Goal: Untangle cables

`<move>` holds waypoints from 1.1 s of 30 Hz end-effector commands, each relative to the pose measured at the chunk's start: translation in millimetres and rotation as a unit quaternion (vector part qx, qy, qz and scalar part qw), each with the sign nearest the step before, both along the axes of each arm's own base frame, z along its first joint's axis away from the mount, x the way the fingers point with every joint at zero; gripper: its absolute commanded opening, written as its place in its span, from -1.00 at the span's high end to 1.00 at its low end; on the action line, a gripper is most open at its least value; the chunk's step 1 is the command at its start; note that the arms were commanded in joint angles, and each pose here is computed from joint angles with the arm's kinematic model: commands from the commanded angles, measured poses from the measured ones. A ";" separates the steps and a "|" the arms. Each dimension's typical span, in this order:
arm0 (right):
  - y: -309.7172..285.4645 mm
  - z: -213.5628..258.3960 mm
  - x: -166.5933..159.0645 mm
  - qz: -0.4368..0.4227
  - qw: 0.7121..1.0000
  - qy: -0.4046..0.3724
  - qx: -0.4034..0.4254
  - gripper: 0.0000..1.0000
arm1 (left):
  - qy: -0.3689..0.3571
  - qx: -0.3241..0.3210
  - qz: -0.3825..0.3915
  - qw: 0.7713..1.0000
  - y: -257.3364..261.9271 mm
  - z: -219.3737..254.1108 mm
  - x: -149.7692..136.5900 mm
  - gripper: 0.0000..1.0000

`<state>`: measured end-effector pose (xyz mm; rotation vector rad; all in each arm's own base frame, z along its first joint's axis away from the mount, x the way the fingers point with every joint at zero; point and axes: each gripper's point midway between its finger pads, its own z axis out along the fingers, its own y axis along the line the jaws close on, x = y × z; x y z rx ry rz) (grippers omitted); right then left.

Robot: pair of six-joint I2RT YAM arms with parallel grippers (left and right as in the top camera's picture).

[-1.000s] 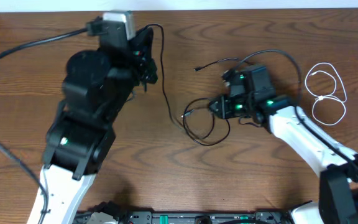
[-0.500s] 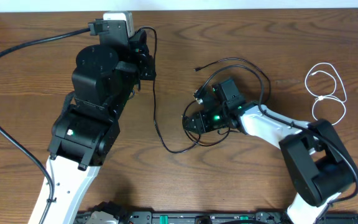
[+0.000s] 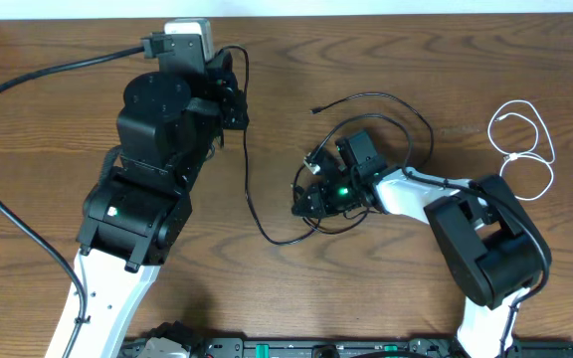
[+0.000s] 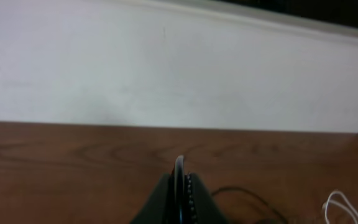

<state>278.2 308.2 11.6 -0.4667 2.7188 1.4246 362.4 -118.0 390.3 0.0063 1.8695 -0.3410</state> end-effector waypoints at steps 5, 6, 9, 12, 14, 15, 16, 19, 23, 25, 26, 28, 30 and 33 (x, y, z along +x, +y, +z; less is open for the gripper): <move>15.8 42.0 -1.9 0.050 0.991 -0.008 0.123 0.98 | 0.087 0.025 0.010 0.996 2.2 -46.1 1.6 0.85; 17.8 50.1 -0.5 0.055 0.988 -0.011 0.141 0.98 | 0.112 0.029 0.013 0.993 1.8 -60.7 2.9 0.85; 20.1 71.8 10.3 0.053 0.982 -0.028 0.180 0.98 | 0.181 0.050 0.011 0.982 -1.7 -102.8 7.1 0.85; 17.5 92.6 24.3 0.041 0.977 -0.055 0.201 0.98 | 0.238 0.066 0.001 0.969 -7.9 -139.7 10.8 0.85; 13.1 109.3 34.1 0.033 0.973 -0.080 0.214 0.97 | 0.268 0.077 0.002 0.960 -8.7 -160.5 12.9 0.85; 9.7 119.2 39.6 0.027 0.971 -0.095 0.220 0.98 | 0.280 0.082 0.002 0.957 -9.0 -168.4 13.6 0.85; 6.1 127.4 44.3 0.020 0.969 -0.107 0.223 0.97 | 0.290 0.085 0.003 0.953 -9.2 -175.7 14.0 0.86; -8.9 150.6 59.4 -0.007 0.964 -0.144 0.223 0.98 | 0.314 0.088 0.007 0.945 -9.5 -191.8 15.1 0.85; -32.6 181.1 75.0 -0.038 0.955 -0.188 0.226 0.97 | 0.332 0.092 0.010 0.939 -9.5 -204.2 14.8 0.85; -45.3 194.2 81.3 -0.056 0.951 -0.204 0.223 0.97 | 0.349 0.081 0.011 0.933 -12.0 -212.0 12.2 0.85; -51.2 197.3 84.4 -0.069 0.952 -0.206 0.217 0.97 | 0.358 0.076 0.004 0.931 -15.3 -215.7 10.3 0.85; -64.4 195.8 92.2 -0.106 0.955 -0.202 0.190 0.97 | 0.375 0.065 -0.017 0.925 -24.1 -223.6 6.8 0.85; -79.5 181.9 99.7 -0.148 0.959 -0.200 0.138 0.97 | 0.392 0.050 -0.040 0.918 -34.1 -231.9 2.9 0.85; -105.0 146.3 103.7 -0.201 0.960 -0.195 0.021 0.97 | 0.421 0.033 -0.061 0.905 -45.2 -247.6 -0.8 0.85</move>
